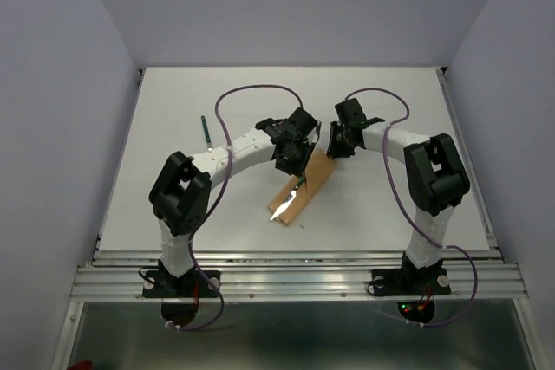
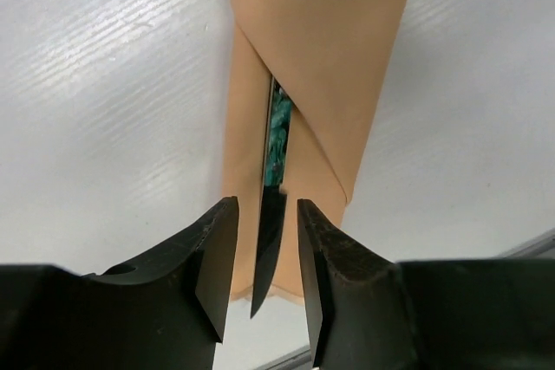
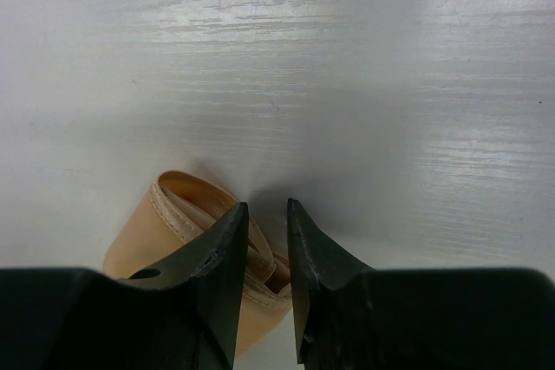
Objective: Fold the napkin into a case and place the utensils inside
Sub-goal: Insert the knife into the folded napkin.
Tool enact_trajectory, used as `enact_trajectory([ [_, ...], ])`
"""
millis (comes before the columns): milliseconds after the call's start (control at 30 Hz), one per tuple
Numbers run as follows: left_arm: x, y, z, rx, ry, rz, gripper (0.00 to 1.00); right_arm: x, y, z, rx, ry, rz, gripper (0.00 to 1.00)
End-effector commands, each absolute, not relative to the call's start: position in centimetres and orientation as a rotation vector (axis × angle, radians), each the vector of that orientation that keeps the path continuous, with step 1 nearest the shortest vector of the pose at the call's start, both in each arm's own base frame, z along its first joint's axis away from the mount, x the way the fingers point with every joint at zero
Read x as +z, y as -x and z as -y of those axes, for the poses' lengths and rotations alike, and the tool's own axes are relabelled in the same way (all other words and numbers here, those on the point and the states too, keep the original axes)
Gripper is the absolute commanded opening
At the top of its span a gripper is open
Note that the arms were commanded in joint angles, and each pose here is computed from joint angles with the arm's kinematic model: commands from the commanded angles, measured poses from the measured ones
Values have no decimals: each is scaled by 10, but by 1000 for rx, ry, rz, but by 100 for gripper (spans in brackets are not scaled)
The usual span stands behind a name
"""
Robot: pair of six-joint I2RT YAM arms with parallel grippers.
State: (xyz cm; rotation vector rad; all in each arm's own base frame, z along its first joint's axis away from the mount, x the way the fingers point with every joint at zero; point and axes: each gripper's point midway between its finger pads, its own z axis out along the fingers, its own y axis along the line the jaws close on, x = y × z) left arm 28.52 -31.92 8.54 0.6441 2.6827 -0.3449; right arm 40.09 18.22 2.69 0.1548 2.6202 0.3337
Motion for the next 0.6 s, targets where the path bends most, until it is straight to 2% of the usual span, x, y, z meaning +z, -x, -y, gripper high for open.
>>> enact_trajectory([
  [0, 106, -259, 308, -323, -655, -2656, 44, 34, -395, -186, 340, -114, -2612, 31],
  [100, 104, -251, 302, -283, -646, -2655, 45, 33, -395, -186, 339, -114, -2613, 31],
  [133, 86, -237, 298, -235, -655, -2680, 51, 29, -394, -186, 341, -113, -2623, 31],
  [567, 47, -229, 297, -191, -704, -2734, 51, 20, -390, -186, 315, -99, -2643, 31],
])
